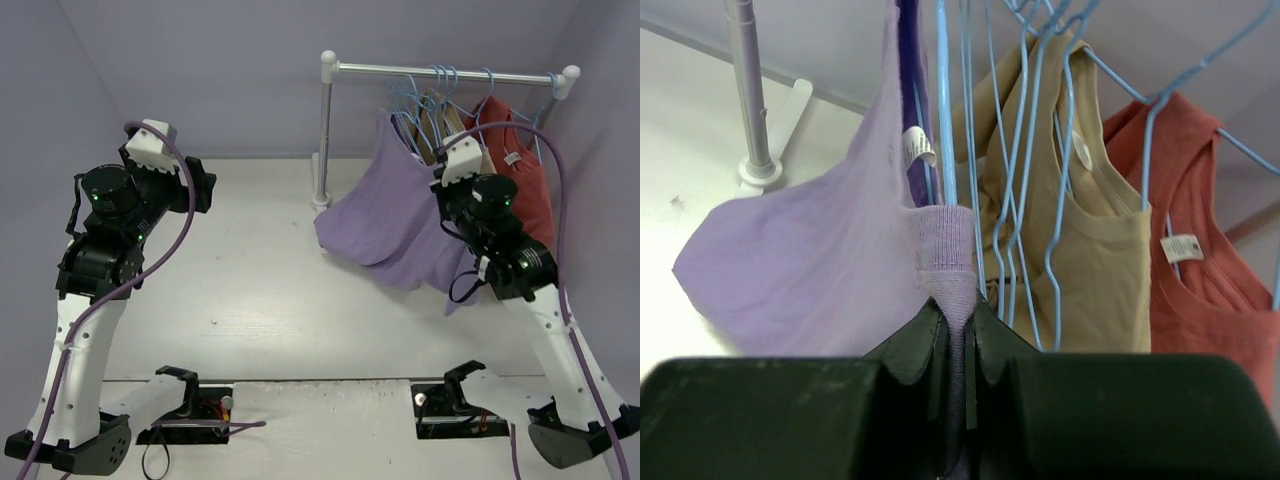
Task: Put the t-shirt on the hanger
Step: Place the hanger at the clothesline.
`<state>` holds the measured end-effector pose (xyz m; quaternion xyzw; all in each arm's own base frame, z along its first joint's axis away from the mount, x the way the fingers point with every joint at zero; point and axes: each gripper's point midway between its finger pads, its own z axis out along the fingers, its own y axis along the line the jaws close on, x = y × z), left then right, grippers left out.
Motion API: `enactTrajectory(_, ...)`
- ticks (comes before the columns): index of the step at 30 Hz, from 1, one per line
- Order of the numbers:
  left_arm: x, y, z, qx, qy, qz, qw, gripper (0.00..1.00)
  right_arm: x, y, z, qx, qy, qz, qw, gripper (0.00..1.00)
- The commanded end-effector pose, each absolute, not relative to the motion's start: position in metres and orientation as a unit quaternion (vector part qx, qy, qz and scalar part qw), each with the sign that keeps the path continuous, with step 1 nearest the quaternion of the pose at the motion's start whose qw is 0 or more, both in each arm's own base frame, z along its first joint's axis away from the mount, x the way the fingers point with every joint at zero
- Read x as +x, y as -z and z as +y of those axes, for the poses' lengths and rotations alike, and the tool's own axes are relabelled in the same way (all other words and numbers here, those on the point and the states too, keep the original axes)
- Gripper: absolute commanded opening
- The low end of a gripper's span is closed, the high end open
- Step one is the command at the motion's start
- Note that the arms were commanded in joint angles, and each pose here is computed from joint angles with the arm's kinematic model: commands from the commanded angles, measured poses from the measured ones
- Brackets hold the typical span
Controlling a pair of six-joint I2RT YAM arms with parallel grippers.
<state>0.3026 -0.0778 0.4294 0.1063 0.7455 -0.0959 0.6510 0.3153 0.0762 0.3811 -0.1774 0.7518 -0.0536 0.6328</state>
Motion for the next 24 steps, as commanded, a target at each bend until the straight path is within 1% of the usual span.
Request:
enactTrajectory(1,0.304,-0.456,-0.077,0.094,0.103,0.717,0.683,0.72,0.349,-0.446,0.080,-0.140,0.050,0.689,0.709,0.00)
enactTrajectory(6,0.304,-0.445,-0.080,0.082,0.118,0.726,0.673,0.72,0.390,-0.461,0.081,-0.123,-0.005,0.670,0.732,0.00)
enactTrajectory(9,0.303,-0.431,-0.086,0.078,0.137,0.736,0.658,0.72,0.411,-0.464,0.092,-0.125,-0.041,0.662,0.738,0.00)
enactTrajectory(13,0.298,-0.412,-0.085,0.074,0.138,0.748,0.645,0.72,0.428,-0.470,0.106,-0.126,-0.072,0.657,0.740,0.00)
enactTrajectory(17,0.293,-0.393,-0.082,0.067,0.135,0.763,0.629,0.72,0.441,-0.464,0.113,-0.124,-0.086,0.660,0.736,0.00)
enactTrajectory(20,0.289,-0.375,-0.080,0.063,0.131,0.777,0.613,0.72,0.450,-0.451,0.119,-0.117,-0.101,0.668,0.728,0.00)
enactTrajectory(24,0.281,-0.358,-0.073,0.062,0.112,0.790,0.599,0.72,0.457,-0.410,0.124,-0.108,-0.101,0.695,0.703,0.00)
